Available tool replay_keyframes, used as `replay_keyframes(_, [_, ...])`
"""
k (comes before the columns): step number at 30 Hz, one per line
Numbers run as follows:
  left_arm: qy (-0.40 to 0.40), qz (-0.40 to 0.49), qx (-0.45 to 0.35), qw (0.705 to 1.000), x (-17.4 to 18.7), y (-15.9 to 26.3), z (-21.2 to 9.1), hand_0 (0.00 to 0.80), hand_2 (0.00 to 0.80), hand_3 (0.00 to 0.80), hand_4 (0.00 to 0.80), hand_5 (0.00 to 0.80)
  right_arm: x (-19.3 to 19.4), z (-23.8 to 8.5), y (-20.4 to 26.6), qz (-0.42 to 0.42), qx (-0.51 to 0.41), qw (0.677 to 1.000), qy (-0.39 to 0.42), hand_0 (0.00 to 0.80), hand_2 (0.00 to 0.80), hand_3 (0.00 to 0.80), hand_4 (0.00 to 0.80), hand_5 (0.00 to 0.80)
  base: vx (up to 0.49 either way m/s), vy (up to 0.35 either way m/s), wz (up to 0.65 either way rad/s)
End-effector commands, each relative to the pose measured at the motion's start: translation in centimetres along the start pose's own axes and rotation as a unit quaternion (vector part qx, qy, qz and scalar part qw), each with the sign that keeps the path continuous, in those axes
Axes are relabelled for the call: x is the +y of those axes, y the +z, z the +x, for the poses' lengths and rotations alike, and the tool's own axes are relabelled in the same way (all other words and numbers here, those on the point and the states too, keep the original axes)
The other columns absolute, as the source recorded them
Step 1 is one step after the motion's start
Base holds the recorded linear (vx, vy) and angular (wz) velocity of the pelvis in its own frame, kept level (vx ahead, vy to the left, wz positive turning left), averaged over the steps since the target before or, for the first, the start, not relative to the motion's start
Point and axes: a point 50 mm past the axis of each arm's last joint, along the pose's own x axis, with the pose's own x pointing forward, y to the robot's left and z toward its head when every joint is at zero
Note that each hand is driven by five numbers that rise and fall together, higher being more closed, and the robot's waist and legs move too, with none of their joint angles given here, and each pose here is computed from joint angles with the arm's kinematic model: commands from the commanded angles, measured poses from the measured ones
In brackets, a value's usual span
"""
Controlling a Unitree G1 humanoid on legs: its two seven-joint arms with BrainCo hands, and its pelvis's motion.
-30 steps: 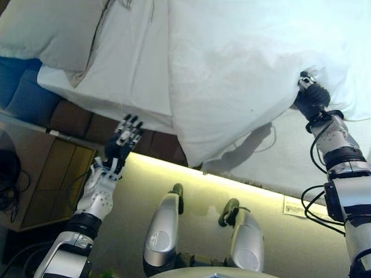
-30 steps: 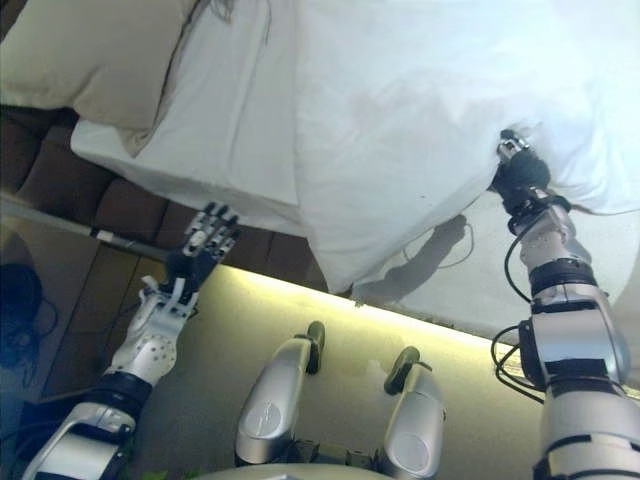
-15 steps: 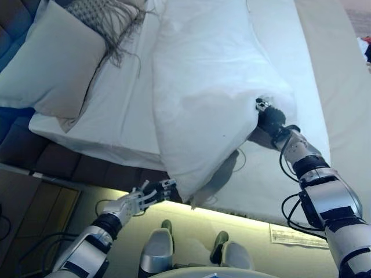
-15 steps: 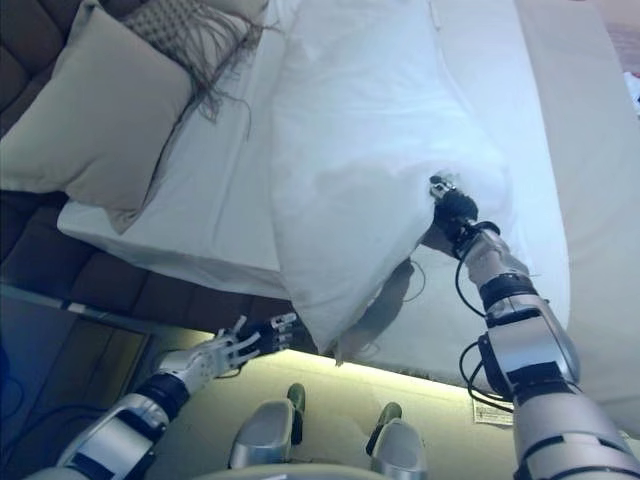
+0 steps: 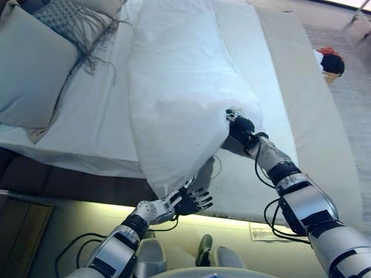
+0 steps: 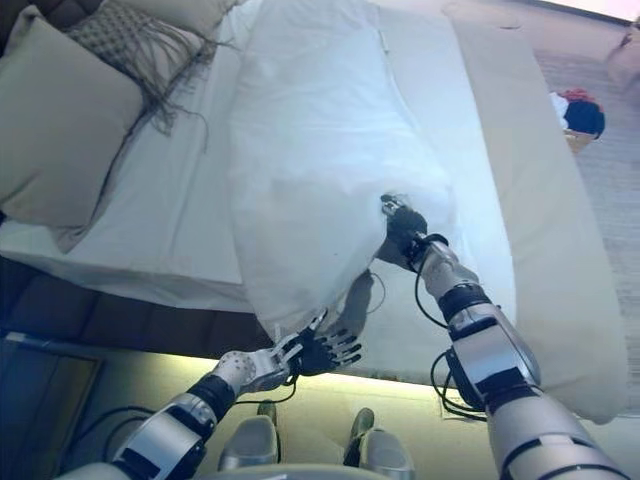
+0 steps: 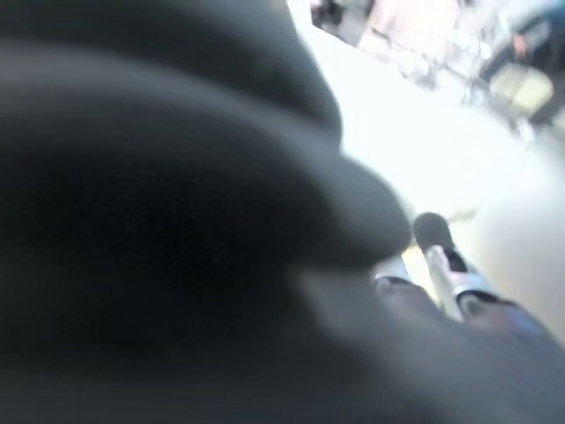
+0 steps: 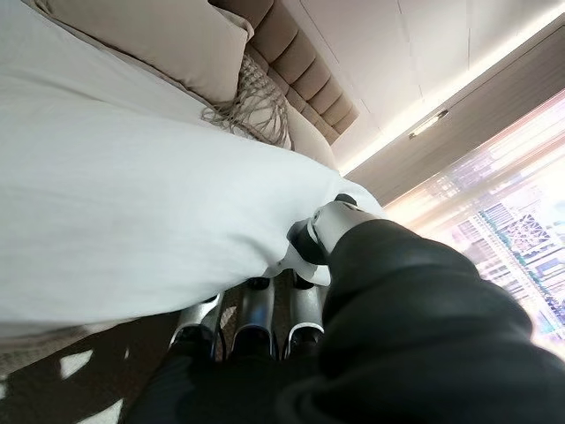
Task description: Make the bed neatly
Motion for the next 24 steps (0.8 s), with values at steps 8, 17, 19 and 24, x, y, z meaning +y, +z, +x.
replay_keyframes(8, [-0.186,-0.156,-0.054,0.968,-6.6,-0.5,2.5,0.0,0.0,0.0,0.0,0.0,6.2,0.5,3.4,0.024,-0.102,0.987,0.126,0.8,0.8,0.8,0.8,0.8,0.018,-0.106,-0.08])
replay_keyframes(17, [-0.291,-0.153,-0.171,0.929,-10.3,0.8,2.6,0.0,0.0,0.0,0.0,0.0,6.2,-0.4,1.4,0.053,-0.105,0.983,0.141,0.8,0.8,0.8,0.8,0.8,-0.007,-0.09,-0.07])
replay_keyframes(19, [-0.309,-0.148,-0.189,0.92,-11.3,1.1,2.5,0.0,0.0,0.0,0.0,0.0,5.9,-0.6,0.7,0.056,-0.097,0.983,0.143,0.8,0.8,0.8,0.8,0.8,-0.003,-0.068,-0.01])
replay_keyframes(24, [-0.325,-0.142,-0.198,0.914,-12.6,0.6,2.8,0.0,0.0,0.0,0.0,0.0,5.9,-0.8,-0.1,0.06,-0.085,0.983,0.152,0.8,0.8,0.8,0.8,0.8,0.003,-0.025,-0.08])
